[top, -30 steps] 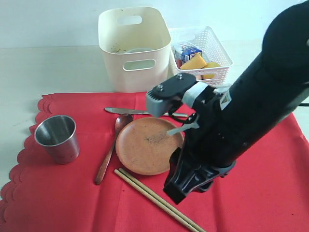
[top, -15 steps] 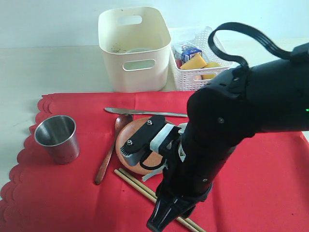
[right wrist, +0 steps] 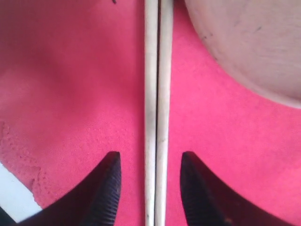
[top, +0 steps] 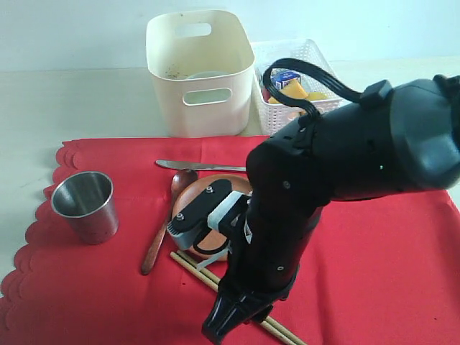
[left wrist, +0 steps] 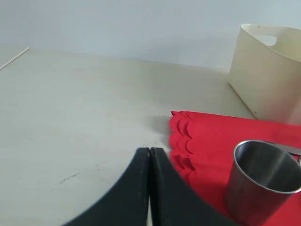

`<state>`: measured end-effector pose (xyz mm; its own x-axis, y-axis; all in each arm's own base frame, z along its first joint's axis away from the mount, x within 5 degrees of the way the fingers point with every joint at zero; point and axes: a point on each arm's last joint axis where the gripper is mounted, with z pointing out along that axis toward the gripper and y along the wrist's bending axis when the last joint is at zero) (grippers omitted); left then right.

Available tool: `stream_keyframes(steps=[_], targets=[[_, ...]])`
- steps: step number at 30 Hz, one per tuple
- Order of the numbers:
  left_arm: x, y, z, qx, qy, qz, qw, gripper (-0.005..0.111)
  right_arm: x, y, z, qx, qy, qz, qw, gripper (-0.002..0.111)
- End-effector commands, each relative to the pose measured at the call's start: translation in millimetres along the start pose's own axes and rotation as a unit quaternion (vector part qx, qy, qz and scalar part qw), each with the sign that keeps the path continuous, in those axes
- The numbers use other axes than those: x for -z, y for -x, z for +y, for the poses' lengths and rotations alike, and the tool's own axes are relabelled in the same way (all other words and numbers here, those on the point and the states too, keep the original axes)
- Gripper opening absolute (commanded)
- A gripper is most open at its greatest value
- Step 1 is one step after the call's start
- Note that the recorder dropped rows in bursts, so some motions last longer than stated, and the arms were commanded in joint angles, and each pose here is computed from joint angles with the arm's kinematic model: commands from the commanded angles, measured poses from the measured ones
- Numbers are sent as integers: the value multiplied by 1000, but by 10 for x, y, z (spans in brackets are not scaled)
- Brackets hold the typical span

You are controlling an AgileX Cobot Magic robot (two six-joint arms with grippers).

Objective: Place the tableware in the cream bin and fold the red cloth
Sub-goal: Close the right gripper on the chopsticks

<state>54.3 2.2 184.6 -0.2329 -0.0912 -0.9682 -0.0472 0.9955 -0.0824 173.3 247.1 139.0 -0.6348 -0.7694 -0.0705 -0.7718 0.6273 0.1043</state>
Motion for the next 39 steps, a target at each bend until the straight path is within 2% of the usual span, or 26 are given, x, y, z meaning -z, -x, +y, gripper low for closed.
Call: stream_keyframes(steps=[1,19,23,25,28,31,35,39], targets=[[2,-3,-3,0,-4,-4,1000,1,-70,29,1,-6,0,2,1000,41],[2,-3,-3,0,-4,-4,1000,1,-165,71,-12,-9,-3,-8,1000,40],[2,-3,-3,1,-4,-4,1000,1,-283,60,-26,-9,-5,11,1000,40],[2,-3,-3,1,-4,-4,1000,1,-334,53,-38,-8,-9,20,1000,36],[2,-3,-3,1,-4,-4,1000,1,-332,52,-78,-8,-30,20,999,20],[2,-3,-3,1,-4,-4,1000,1,-314,55,-115,-15,-52,17,998,10],[2,-3,-3,1,-4,-4,1000,1,-224,61,-110,-14,-53,4,998,0],[2,-3,-3,1,-4,-4,1000,1,-100,62,-93,-16,-50,-12,999,0]])
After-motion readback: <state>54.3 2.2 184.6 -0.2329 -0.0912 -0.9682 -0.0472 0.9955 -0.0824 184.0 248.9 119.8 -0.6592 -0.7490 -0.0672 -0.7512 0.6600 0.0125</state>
